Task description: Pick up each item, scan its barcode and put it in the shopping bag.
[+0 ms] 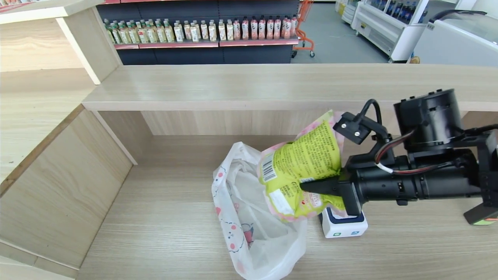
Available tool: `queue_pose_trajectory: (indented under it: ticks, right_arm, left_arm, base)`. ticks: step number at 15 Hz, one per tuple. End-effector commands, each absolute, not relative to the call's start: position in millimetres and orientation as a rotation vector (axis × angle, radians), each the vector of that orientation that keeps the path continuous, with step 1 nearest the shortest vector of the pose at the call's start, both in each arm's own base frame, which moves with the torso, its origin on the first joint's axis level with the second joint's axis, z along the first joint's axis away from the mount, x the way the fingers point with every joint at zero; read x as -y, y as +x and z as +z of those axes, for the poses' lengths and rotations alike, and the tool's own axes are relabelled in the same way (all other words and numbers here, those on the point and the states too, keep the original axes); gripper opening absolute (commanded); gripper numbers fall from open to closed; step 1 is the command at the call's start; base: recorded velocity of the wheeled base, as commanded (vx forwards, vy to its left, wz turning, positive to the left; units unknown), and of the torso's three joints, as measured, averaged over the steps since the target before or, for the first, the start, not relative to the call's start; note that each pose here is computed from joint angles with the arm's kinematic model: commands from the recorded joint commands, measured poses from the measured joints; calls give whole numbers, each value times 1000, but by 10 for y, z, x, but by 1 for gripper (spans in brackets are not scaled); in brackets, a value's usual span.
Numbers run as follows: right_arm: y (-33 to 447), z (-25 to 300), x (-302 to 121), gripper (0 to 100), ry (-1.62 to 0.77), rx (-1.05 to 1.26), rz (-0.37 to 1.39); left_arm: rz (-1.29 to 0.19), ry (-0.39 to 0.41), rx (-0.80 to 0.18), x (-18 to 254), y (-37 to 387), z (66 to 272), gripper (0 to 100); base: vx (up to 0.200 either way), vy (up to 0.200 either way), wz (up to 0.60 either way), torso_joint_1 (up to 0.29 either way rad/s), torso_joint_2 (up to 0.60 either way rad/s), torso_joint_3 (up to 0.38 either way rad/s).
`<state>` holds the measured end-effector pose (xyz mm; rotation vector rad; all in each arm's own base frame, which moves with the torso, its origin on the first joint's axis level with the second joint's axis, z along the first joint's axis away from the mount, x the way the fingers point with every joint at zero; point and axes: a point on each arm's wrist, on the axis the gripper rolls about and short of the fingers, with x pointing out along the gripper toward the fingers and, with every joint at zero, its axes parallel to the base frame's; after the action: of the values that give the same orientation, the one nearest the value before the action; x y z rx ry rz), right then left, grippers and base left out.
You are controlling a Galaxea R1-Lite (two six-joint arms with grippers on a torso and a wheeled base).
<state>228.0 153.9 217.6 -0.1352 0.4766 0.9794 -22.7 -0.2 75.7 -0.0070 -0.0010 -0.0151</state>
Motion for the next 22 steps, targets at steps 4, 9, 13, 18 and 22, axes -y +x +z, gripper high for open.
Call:
queue_pose_trajectory:
  ticks: [4, 9, 13, 18, 22]
  right_arm:
    - [2524, 1991, -1592, 0, -130, -532, 951]
    - [2761, 1784, -1646, 0, -119, -583, 926]
    - [2917, 1644, -1739, 0, -119, -615, 951]
    - [2932, 1615, -1693, 0, -99, -640, 983]
    - [2903, 1565, -1573, 0, -101, -689, 948]
  left_arm:
    - [-15, -8, 1, 2, -227, 758, 100]
    - [-15, -8, 1, 2, -227, 758, 100]
    - [-15, -8, 1, 2, -227, 758, 100]
    - [-15, -8, 1, 2, -227, 758, 100]
    - [-15, -8, 1, 2, -227, 758, 100]
  base:
    - [0, 0, 0, 0, 0, 0]
    - [0, 0, 0, 0, 0, 0]
    - [0, 0, 0, 0, 0, 0]
    - [0, 0, 0, 0, 0, 0]
    - [0, 0, 0, 0, 0, 0]
